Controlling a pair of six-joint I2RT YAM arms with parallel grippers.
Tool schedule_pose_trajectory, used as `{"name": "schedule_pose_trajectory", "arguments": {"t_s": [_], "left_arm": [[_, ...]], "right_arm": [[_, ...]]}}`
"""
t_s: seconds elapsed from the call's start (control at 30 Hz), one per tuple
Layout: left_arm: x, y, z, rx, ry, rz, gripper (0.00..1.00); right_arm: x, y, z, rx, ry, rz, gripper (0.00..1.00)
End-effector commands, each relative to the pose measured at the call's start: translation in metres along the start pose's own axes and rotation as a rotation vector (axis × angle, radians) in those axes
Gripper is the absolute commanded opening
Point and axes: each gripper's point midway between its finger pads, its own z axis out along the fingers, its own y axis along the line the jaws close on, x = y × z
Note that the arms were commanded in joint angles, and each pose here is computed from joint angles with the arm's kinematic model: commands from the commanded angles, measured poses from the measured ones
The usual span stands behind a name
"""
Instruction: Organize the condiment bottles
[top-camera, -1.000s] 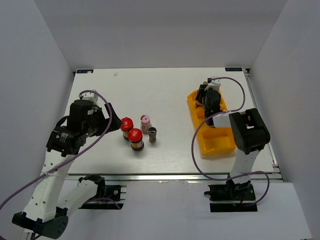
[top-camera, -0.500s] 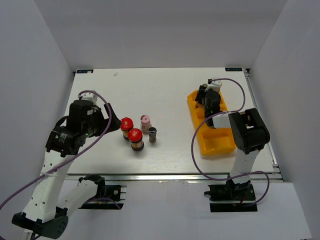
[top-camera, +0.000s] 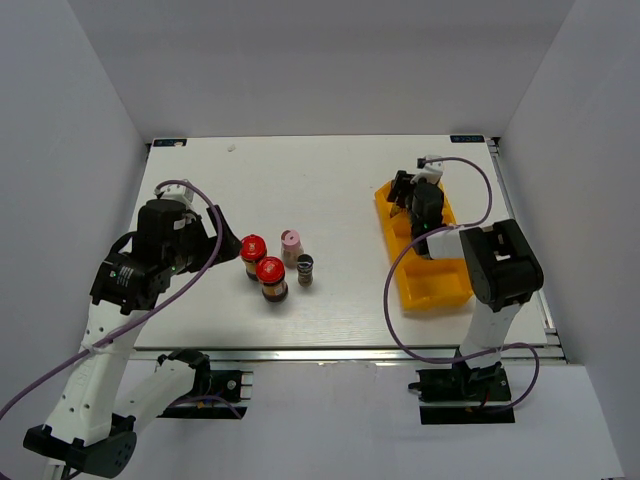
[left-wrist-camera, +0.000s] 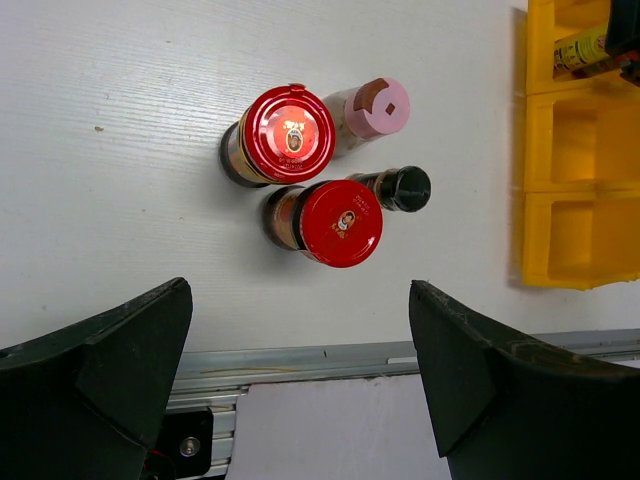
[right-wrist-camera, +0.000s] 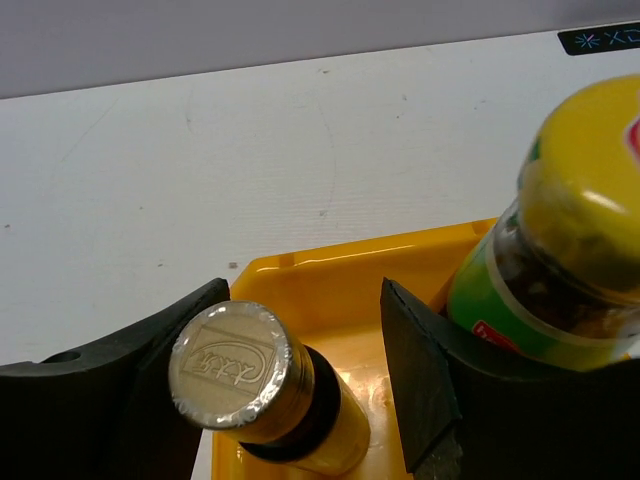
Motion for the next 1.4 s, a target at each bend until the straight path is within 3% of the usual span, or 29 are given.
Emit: {"name": "schedule_pose_trajectory", "arguments": {"t_s": [0.0,0.53,0.63,0.67,0.77,0.9,1.07,1.17,1.27,1.37], "left_arm": [[-0.008,-0.004,-0.009,0.014,-0.034,-0.001,0.98],[0.007,0.003,0.018,0.002,-0.015,-0.022,0.98],[0.007,0.012,0.030,-0.044,-0.037,-0.051,0.98],[0.005,0.011,0.034,-0.037,-0.056,-0.065,0.98],[0.003,0.013,0.043,-0.047,-0.080,-0.084,0.98],[0.000,0.014,0.049,-0.050,-0.106,-0.092,0.98],[0.005,0.022,0.062,-0.094,-0.095,-0.103,0.98],[0.009,0.022,0.070,-0.096,-0.081,-0.120,0.98],[0.009,0.021,0.072,-0.095,-0.077,-0.121,0.98],[0.008,0.020,0.074,-0.088,-0.080,-0.120,0.98]], "right_arm": [[-0.050,0.006,-0.007,-0.025,-0.133,0.020,0.68],[-0.125,0.035,-0.030,-0.160,-0.239,-0.044,0.74],[-0.144,0.050,-0.047,-0.239,-0.245,-0.048,0.82],[-0.153,0.059,-0.057,-0.288,-0.249,-0.048,0.89],[-0.168,0.079,-0.080,-0.399,-0.232,-0.044,0.89],[-0.152,0.126,-0.118,-0.677,-0.071,-0.109,0.89],[-0.097,0.170,-0.179,-0.929,0.240,-0.192,0.89],[-0.067,0.199,-0.215,-1.005,0.349,-0.244,0.89],[-0.037,0.218,-0.234,-0.981,0.421,-0.328,0.89],[-0.026,0.228,-0.229,-0.884,0.476,-0.288,0.89]]}}
